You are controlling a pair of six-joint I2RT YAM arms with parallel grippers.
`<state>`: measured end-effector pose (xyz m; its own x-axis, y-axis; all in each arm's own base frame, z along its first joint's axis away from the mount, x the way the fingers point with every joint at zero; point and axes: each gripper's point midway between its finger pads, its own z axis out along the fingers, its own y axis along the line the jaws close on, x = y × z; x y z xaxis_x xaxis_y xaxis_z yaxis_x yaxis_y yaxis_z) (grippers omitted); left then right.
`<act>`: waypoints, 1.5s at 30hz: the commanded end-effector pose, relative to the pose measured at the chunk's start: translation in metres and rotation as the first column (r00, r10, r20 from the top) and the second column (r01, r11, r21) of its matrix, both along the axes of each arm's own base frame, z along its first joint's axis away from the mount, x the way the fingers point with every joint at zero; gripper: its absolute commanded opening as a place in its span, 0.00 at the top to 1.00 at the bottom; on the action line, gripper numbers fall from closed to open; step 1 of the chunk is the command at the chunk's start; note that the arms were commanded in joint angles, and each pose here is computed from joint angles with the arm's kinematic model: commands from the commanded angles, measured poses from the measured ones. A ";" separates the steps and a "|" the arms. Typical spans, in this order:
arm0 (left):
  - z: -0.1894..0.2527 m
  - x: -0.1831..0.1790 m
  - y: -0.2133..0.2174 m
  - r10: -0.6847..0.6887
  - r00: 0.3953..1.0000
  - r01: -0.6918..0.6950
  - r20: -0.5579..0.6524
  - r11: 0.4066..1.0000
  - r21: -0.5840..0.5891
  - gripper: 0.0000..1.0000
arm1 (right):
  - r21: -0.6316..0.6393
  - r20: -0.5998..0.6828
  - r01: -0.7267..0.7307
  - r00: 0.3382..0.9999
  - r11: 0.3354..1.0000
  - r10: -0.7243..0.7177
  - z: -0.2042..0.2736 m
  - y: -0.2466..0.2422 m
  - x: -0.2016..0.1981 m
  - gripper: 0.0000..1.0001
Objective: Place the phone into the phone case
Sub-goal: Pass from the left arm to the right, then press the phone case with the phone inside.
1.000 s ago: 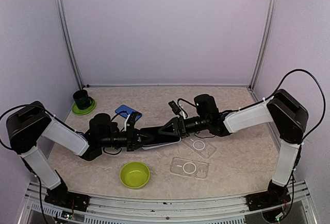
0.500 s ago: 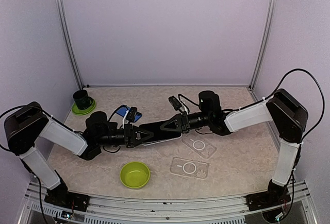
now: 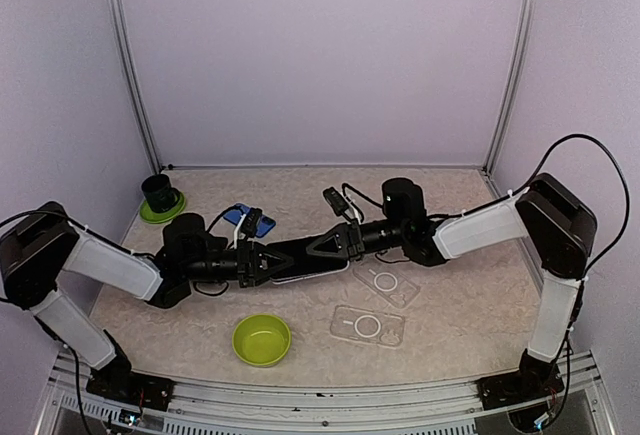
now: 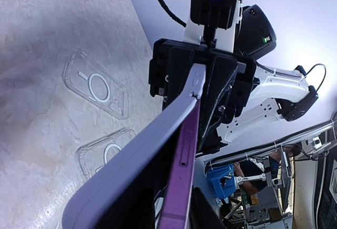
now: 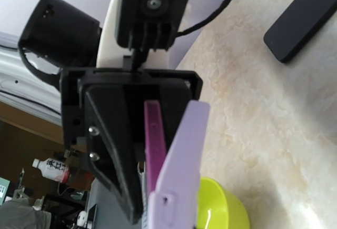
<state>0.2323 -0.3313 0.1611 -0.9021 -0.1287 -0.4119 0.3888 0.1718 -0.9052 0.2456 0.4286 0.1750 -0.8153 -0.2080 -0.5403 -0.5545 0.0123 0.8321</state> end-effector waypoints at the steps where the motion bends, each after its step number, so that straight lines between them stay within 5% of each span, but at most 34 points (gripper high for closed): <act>1: 0.031 0.015 0.015 0.084 0.991 -0.084 0.104 0.996 -0.005 0.75 | 0.015 0.039 -0.053 0.998 0.998 0.052 0.005 0.002 -0.019 1.00; 13: 0.051 0.013 0.039 0.135 0.971 -0.144 0.198 0.989 0.034 0.58 | 0.060 0.078 -0.099 0.993 0.993 0.094 0.013 -0.002 -0.030 1.00; 24: 0.063 -0.007 0.040 0.048 0.965 -0.053 0.256 0.999 0.013 0.36 | 0.021 0.287 -0.179 0.944 0.984 0.165 0.021 -0.003 -0.056 1.00; 35: 0.072 -0.009 0.053 0.095 0.932 -0.118 0.351 0.992 0.046 0.29 | -0.046 0.357 -0.210 0.910 0.977 0.212 0.015 -0.006 -0.069 1.00; 45: 0.059 -0.037 0.036 -0.062 0.932 0.019 0.357 0.992 0.123 0.27 | -0.004 0.457 -0.260 0.859 0.966 0.233 0.037 -0.013 -0.081 1.00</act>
<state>0.2092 -0.2849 0.2198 -0.7112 -0.1018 -0.6956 0.6517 0.2756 -0.7066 0.1764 0.4171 0.1679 -0.5261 -0.3922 -0.7546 -0.7954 -0.0870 0.5998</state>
